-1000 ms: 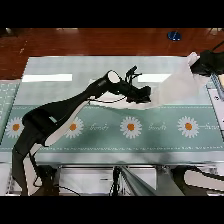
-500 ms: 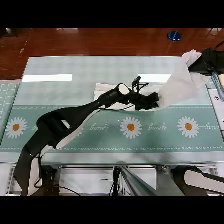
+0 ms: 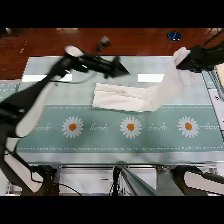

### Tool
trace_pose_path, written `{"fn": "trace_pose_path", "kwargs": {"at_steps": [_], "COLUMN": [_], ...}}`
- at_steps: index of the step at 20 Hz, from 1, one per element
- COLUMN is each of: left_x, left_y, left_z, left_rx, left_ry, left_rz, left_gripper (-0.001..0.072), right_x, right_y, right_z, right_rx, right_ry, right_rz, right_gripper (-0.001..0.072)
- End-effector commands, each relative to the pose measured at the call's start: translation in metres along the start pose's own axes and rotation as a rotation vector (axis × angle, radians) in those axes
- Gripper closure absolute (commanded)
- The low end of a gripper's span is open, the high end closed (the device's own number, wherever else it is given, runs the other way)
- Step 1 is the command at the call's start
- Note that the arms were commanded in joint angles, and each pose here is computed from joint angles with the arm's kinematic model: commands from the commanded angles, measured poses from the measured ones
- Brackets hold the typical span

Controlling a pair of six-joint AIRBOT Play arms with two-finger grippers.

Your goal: Fold the shirts.

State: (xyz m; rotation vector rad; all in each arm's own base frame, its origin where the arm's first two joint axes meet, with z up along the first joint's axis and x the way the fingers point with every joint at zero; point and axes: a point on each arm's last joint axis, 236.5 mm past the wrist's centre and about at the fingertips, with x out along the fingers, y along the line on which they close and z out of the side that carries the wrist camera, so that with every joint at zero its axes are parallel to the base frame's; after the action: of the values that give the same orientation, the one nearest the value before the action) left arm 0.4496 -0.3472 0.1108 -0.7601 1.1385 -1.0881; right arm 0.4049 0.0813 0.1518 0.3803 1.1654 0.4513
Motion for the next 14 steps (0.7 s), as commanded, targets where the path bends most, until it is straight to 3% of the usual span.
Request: {"fn": "trace_pose_path", "kwargs": {"at_steps": [1,6,12,13,14], "left_x": [-0.149,-0.297,-0.333,-0.329,-0.323], "left_y": [-0.047,-0.106,-0.145,-0.148,-0.15], "left_z": [0.016,-0.003,-0.038,-0.04,-0.042], "left_rx": [0.17,0.327,0.427,0.434,0.44], "left_ry": [-0.112,-0.34,-0.391,-0.382,-0.364], "left_rz": [0.015,0.165,0.254,0.249,0.24], "left_gripper": [0.0685,0.0685,0.0685,0.0684,0.0684], "right_x": [0.039,0.135,0.266,0.284,0.297], "right_y": [0.026,0.082,0.154,0.162,0.169], "right_z": [0.005,-0.004,-0.05,-0.057,-0.062], "right_rx": [-0.04,-0.061,-0.024,-0.022,-0.019], "right_ry": [0.004,0.065,0.146,0.144,0.134], "right_rz": [-0.045,0.008,0.118,0.128,0.132], "right_gripper": [0.0691,0.0691,0.0691,0.0675,0.0598]}}
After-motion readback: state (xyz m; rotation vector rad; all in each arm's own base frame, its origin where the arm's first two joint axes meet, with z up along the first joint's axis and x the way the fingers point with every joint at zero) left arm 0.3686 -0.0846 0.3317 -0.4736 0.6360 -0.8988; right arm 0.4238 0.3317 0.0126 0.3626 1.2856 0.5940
